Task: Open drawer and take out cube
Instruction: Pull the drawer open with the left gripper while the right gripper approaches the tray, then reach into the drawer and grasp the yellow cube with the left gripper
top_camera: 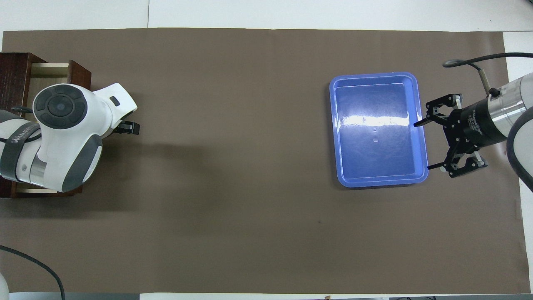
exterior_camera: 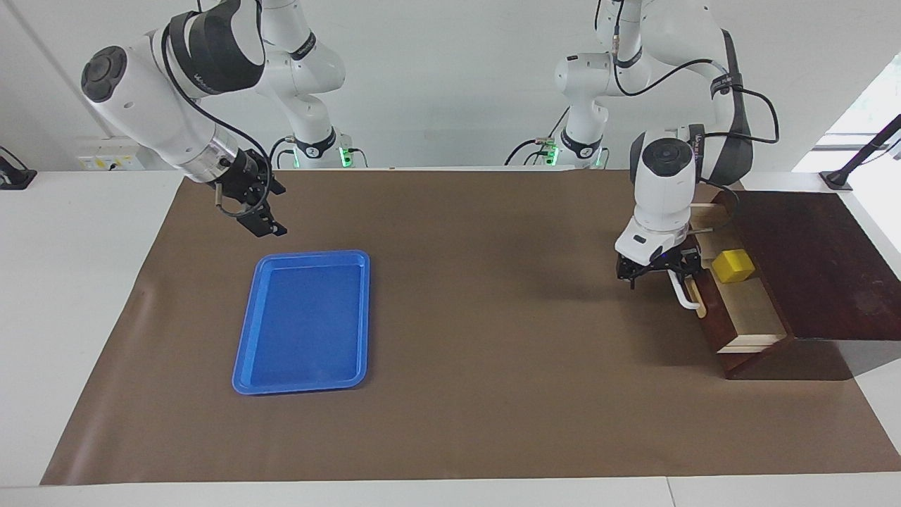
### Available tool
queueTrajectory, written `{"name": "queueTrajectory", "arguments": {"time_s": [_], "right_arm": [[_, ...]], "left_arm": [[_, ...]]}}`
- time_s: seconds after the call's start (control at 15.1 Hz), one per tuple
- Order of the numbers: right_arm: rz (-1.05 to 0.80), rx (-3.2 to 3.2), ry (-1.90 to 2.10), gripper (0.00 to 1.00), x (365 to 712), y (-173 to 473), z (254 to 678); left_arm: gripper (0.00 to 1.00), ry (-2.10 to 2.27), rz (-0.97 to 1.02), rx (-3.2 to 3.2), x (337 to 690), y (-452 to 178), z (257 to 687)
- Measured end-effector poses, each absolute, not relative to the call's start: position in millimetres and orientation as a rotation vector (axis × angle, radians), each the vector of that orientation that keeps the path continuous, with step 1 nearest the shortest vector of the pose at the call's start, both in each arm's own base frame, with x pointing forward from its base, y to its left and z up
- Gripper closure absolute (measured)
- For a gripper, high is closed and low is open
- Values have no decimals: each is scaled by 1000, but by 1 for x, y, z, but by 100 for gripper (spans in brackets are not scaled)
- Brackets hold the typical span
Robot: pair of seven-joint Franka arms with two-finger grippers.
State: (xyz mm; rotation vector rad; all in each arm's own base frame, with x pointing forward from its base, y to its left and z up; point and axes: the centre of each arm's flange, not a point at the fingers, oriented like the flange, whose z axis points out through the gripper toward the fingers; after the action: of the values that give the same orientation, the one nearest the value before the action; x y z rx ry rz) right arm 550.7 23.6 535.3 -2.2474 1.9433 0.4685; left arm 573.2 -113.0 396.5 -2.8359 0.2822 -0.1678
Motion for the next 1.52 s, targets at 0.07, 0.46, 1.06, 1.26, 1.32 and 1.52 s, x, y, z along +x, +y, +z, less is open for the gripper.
{"name": "queueTrajectory", "arguments": {"time_s": [0.07,0.46,1.06,1.26,1.32,1.52], "right_arm": [[467,-2243,1943,0,551,24,535],[495,-2226,1941,0,550,25,531],[523,-2201,1938,0,554,25,529],[532,-2185,1927,0,561,25,535],[540,-2181,1922,0,564,26,537],[563,-2158,1936,0,568,28,534]], "left_arm": [[0,266,-167,-2841,571,-121,396],[0,233,-168,-2860,565,-143,397],[0,120,-111,-2942,578,-159,432],[0,41,-88,-2979,598,-161,480],[0,4,-81,-2992,602,-158,492],[0,-273,-97,-3056,612,-123,525]]}}
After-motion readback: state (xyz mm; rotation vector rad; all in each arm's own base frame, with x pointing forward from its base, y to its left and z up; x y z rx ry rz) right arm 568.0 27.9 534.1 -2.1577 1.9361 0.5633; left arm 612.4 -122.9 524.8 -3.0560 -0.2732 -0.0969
